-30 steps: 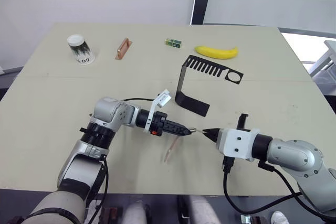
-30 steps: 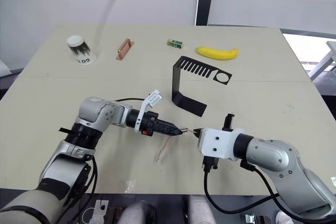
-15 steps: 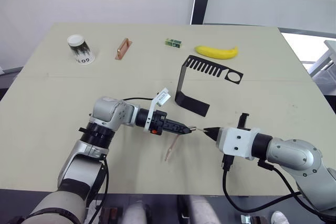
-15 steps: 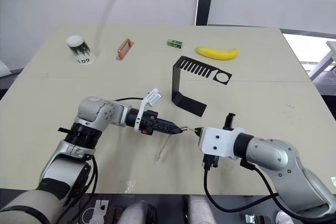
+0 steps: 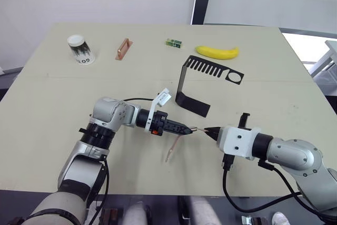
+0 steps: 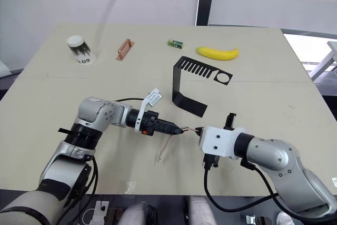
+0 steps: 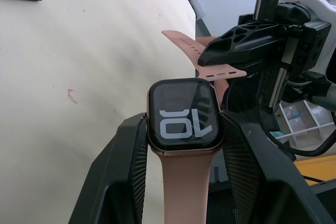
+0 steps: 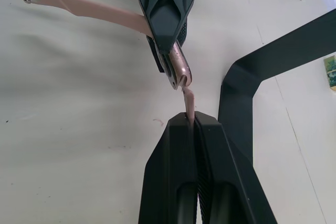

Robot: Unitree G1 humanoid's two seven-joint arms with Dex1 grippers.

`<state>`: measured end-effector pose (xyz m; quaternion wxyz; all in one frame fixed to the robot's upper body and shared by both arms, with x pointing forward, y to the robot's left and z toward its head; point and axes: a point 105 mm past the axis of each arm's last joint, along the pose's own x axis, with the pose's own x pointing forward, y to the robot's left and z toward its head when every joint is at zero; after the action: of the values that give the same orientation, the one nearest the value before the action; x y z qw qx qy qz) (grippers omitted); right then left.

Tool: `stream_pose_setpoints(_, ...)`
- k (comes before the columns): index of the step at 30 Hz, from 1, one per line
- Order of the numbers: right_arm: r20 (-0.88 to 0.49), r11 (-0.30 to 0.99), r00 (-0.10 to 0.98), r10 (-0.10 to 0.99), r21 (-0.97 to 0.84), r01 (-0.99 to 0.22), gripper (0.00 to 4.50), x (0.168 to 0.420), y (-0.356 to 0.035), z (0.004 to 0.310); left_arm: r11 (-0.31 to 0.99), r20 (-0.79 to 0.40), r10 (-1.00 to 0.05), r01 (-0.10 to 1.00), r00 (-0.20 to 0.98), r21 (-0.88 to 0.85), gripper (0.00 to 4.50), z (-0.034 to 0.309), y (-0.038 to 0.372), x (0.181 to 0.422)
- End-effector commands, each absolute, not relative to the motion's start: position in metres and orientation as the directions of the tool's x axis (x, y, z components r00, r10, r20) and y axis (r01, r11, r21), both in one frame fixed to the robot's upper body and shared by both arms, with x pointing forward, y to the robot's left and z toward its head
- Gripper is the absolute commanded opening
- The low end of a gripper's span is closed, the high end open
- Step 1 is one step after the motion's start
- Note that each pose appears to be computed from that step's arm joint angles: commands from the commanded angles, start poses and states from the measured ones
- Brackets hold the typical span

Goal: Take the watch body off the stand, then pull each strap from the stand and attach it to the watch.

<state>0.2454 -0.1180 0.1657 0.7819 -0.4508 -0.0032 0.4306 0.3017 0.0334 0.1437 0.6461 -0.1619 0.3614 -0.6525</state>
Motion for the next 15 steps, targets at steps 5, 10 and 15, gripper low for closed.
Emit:
stream_pose_setpoints(5,-0.354,0.206,0.608,0.711,-0.722,-0.661,0.00,0.2374,-0.1099,0.1780,0.060,-0.221,-0.968,0.741,-0.120,-0.668,1.58,0.1528,0.0293,0.3010)
stream_pose_setpoints(10,-0.358,0.203,0.603,0.713,-0.718,-0.665,0.00,0.2360,-0.1098,0.1787,0.060,-0.215,-0.970,0.740,-0.116,-0.670,1.58,0.1537,0.0290,0.3020)
stream_pose_setpoints(15,-0.360,0.204,0.603,0.712,-0.715,-0.668,0.00,0.2363,-0.1094,0.1780,0.057,-0.207,-0.972,0.736,-0.114,-0.674,1.58,0.1551,0.0284,0.3024)
